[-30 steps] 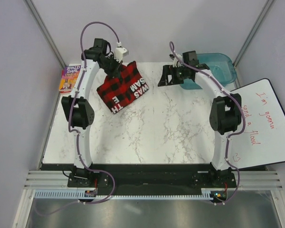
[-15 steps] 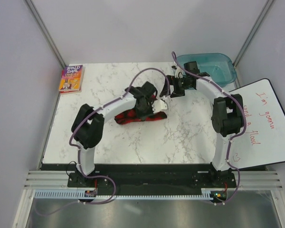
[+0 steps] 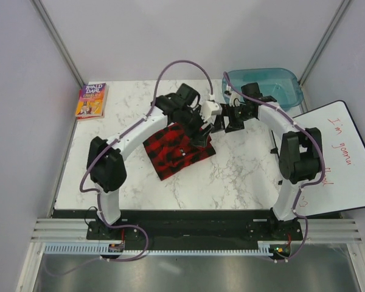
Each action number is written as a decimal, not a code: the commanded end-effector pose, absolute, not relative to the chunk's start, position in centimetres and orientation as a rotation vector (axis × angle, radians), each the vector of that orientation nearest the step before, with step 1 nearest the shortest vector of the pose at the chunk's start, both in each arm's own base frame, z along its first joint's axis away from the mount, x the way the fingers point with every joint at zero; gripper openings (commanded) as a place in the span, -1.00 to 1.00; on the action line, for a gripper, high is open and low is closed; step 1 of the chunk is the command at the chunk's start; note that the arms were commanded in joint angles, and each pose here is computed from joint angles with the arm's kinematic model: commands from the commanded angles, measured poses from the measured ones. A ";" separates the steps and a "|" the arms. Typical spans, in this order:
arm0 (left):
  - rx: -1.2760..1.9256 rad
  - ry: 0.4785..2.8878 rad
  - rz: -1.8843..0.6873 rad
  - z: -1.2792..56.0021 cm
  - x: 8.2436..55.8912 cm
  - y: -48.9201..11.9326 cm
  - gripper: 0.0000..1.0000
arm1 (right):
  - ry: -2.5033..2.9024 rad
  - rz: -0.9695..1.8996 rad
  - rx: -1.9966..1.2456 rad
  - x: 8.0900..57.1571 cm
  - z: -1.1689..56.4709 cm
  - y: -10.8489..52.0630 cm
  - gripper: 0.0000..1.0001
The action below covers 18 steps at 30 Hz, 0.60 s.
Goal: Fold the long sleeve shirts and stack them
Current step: Fold the shirt
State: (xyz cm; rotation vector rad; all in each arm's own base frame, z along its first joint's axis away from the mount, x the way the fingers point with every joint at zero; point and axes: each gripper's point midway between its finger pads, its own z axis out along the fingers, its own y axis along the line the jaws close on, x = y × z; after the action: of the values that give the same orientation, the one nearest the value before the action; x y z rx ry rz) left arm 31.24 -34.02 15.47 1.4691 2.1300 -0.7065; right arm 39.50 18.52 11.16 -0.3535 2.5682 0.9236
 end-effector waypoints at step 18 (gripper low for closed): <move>1.031 2.800 -0.457 2.0 35.3 -13.3 -0.96 | 2.612 0.930 -0.668 34.2 10.2 21.1 -0.10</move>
State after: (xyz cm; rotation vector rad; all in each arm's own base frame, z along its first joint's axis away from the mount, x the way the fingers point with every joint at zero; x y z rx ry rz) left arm 39.23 -17.13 2.22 1.1167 2.6397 -0.5526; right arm 34.68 21.54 9.96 -0.6129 2.6208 0.9422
